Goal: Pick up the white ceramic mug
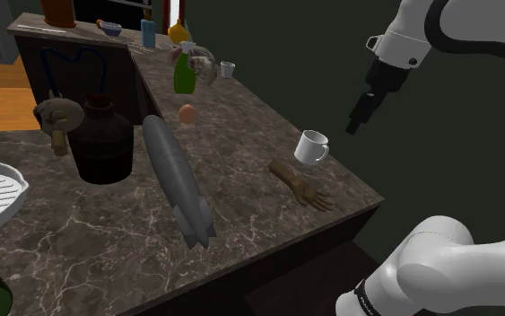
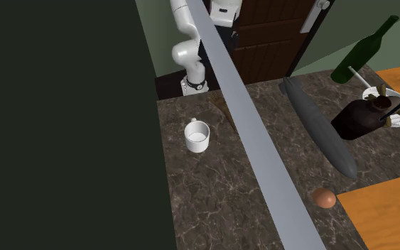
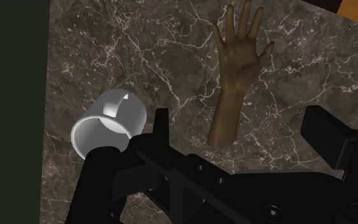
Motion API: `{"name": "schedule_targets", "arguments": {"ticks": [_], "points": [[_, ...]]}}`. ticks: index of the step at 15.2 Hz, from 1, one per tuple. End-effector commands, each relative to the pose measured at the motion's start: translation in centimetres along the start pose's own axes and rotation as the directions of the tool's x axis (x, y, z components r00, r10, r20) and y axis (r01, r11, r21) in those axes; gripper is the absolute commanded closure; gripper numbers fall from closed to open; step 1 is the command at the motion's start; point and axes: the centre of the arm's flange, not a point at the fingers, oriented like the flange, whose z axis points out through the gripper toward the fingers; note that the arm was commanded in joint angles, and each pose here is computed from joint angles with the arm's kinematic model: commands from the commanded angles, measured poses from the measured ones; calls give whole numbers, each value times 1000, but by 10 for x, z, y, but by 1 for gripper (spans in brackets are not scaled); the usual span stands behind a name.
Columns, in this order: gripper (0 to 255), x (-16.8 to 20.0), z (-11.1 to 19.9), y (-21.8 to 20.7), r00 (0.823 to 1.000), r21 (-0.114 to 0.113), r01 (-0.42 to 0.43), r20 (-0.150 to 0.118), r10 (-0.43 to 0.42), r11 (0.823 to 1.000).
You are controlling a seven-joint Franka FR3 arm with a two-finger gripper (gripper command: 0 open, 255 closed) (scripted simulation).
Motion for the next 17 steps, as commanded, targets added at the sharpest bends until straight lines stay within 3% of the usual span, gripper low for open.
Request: {"name": "schedule_targets", "arguments": {"ticks": [1,17], "points": [[0,0,0,0,1000,0,0,0,0,1000],[0,99,119,157,1000,72,-23,18,22,997]]}}
